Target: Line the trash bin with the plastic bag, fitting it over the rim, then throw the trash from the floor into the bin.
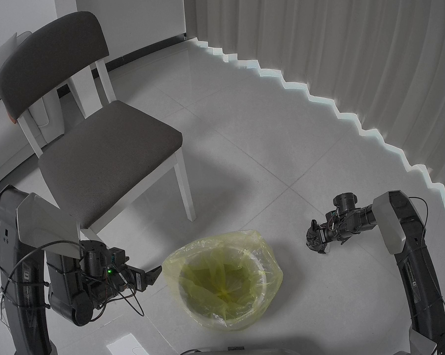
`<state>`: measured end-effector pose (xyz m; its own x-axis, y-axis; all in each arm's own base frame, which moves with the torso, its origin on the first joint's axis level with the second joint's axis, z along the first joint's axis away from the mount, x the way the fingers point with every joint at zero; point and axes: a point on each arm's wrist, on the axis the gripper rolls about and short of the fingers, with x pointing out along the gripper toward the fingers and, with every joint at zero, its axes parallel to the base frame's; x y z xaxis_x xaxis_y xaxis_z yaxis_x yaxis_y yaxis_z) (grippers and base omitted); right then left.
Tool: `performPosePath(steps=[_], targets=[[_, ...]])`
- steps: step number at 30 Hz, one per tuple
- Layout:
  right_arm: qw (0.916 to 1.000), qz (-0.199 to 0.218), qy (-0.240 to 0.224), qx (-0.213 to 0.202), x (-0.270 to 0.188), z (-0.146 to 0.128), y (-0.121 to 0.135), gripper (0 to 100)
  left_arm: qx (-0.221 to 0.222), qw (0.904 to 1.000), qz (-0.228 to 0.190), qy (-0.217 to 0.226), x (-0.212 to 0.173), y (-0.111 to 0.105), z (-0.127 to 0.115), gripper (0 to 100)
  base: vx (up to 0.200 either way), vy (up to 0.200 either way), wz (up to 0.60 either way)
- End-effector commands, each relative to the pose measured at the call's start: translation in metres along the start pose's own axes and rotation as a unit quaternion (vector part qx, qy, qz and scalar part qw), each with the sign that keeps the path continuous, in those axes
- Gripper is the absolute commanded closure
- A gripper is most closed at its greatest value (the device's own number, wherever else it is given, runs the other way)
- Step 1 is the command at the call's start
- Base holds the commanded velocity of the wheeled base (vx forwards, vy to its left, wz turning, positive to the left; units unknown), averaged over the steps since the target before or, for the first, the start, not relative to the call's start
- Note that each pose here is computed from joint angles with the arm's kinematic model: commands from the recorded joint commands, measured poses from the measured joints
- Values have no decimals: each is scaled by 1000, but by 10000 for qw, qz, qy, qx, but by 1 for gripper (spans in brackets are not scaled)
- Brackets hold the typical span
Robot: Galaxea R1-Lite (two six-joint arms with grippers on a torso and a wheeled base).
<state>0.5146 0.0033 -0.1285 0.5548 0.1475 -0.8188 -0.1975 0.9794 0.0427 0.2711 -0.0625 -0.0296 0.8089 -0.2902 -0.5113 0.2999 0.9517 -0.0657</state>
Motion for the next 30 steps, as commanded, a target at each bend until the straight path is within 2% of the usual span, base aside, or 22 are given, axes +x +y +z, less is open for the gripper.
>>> performPosePath(steps=[1, 4, 7, 12, 18, 22, 25, 28, 29, 30], targets=[[9997, -35, -238, -35, -15, 17, -1, 100, 6, 10000, -2, -93, 0, 0, 2, 0, 0, 0, 0], [9980, -76, -615, -106, -49, 47, 1, 100, 3, 9999, -9, -100, 0, 0, 2, 0, 0, 0, 0], [9978, -44, -637, -162, -79, 56, 9, 100, 19, 9999, -43, -98, -1, -2, 3, 0, 0, 0, 0], [9966, 9, -774, -268, -122, 62, 22, 100, -5, 9999, -96, -86, -3, -6, 3, 0, 0, 0, 0], [9874, 168, -1381, -758, -204, 56, 62, 100, -76, 9996, -132, -225, -8, -10, 10, 0, 0, 0, 0], [9727, 610, -1890, -1200, -250, 43, 100, 100, -60, 9995, -145, -284, -17, -13, 14, 0, 0, 0, 0], [9587, 962, -2187, -1545, -277, 32, 134, 100, -59, 9993, -140, -331, -24, -13, 18, 0, 0, 0, 0], [9564, 1027, -2214, -1608, -280, 30, 141, 100, -58, 9993, -133, -354, -25, -13, 19, 0, 0, 0, 0], [9428, 1301, -2358, -1966, -288, 19, 171, 100, -104, 9990, -84, -432, -32, -14, 23, 0, 0, 0, 0], [9396, 1362, -2386, -2043, -289, 16, 177, 100, -120, 9989, -61, -448, -34, -15, 23, 0, 0, 0, 0]])
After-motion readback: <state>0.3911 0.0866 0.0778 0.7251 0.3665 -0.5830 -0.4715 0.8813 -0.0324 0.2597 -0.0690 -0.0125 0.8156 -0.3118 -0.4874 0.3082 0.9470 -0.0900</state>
